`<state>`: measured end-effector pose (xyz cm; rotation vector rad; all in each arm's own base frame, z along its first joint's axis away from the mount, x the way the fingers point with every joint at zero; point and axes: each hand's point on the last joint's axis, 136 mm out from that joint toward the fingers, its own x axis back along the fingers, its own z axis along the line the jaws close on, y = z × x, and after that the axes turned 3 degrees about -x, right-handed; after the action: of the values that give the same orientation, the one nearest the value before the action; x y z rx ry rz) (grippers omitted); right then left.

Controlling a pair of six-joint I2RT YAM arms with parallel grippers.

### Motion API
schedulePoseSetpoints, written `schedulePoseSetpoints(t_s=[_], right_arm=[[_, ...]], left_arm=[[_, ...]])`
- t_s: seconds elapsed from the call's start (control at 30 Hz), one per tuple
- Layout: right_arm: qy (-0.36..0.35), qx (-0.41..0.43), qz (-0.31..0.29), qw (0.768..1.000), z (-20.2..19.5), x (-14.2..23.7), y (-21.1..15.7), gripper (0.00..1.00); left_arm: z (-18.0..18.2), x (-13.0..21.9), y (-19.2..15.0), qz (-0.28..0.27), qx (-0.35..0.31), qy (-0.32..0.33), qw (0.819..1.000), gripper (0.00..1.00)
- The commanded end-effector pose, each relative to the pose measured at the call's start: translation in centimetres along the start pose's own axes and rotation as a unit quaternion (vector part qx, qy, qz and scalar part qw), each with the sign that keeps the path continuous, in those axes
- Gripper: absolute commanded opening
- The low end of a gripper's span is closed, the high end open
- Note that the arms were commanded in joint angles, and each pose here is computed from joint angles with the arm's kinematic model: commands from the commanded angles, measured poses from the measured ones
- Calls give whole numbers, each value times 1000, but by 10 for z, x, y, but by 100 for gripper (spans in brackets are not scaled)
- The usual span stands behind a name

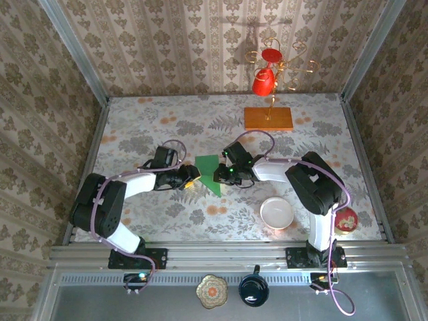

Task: Fold a paper plane with a square sheet of paper (pick it up from the middle)
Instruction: Fourth fold the wing at the center of the table.

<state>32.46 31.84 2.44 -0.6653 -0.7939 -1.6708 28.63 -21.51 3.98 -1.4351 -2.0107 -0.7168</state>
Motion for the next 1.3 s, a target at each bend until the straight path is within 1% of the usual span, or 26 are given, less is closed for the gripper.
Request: schedulePoseSetpoints(t_s=[0.0,0.13,0.23,0.4,0.6,0.87,0.97,1.1,1.27], right_arm=[[-10,-8,-5,1000,-5,-4,5,17],[-11,-8,-3,1000,-7,-5,4,16],[-11,-9,-2,1000,-7,-6,4,15],[-11,-9,-1,1000,-7,-7,4,15],[-14,-11,1,1000,-10,-8,3,14],[-16,-12,2,1000,-12,-9,2,14],[-17,-13,1,1000,-12,-9,3,14],[-16,-13,2,1000,-12,-10,2,14],[-14,-12,1,1000,-10,-8,3,14]], left_arm=[[-13,-4,7,2,7,-18,1000,42],[-17,-6,10,2,9,-27,1000,32],[-17,-7,12,0,8,-23,1000,29],[-14,-10,13,5,12,-18,1000,29],[-3,-8,13,-3,17,8,1000,34],[-10,-13,13,11,10,-10,1000,36],[-9,-13,13,14,9,-2,1000,37],[-18,-14,15,16,0,-25,1000,33],[-20,-16,17,20,-5,-24,999,35]])
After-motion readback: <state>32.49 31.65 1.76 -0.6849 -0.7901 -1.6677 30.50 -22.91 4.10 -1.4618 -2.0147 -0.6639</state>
